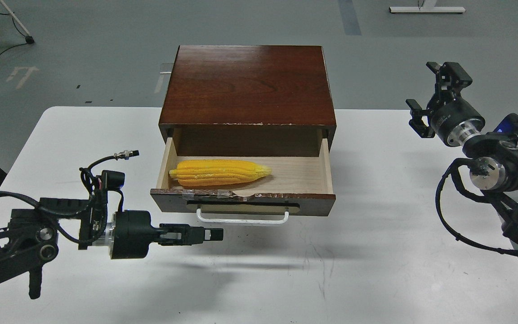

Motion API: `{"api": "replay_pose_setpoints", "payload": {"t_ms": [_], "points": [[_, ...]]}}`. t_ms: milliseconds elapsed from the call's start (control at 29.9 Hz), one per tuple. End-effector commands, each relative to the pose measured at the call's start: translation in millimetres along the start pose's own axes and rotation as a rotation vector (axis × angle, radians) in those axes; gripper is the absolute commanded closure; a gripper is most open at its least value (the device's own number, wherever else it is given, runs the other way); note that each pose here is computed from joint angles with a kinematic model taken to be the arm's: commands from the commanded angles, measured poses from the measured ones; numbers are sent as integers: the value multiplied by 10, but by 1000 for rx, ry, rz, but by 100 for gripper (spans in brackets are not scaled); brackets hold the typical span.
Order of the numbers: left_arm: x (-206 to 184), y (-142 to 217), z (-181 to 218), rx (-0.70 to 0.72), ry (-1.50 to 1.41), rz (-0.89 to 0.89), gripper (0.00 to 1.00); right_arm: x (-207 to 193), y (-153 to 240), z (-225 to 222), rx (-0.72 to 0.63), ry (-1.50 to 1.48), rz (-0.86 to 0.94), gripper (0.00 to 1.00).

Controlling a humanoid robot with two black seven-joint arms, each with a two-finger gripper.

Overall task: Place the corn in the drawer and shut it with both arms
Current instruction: 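Push the drawer front with the left gripper toward the cabinet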

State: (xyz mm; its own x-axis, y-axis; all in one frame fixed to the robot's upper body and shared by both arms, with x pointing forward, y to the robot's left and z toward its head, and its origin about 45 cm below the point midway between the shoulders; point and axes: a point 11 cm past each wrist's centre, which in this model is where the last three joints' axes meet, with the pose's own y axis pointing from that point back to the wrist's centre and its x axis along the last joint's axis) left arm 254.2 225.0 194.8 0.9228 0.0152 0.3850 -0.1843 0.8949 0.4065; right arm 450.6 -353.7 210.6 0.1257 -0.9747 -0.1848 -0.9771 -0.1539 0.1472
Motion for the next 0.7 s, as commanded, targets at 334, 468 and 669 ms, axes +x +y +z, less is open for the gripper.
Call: {"api": "replay_pose_setpoints", "payload": {"t_ms": [334, 468, 669], "points": [[99, -55, -73, 9, 1, 20, 97, 32, 10, 42, -10, 1, 8, 3], [173, -28, -106, 26, -6, 29, 97, 32, 13, 49, -11, 0, 6, 3], [251, -46, -126, 32, -13, 37, 94, 50, 24, 56, -13, 2, 9, 2]]}}
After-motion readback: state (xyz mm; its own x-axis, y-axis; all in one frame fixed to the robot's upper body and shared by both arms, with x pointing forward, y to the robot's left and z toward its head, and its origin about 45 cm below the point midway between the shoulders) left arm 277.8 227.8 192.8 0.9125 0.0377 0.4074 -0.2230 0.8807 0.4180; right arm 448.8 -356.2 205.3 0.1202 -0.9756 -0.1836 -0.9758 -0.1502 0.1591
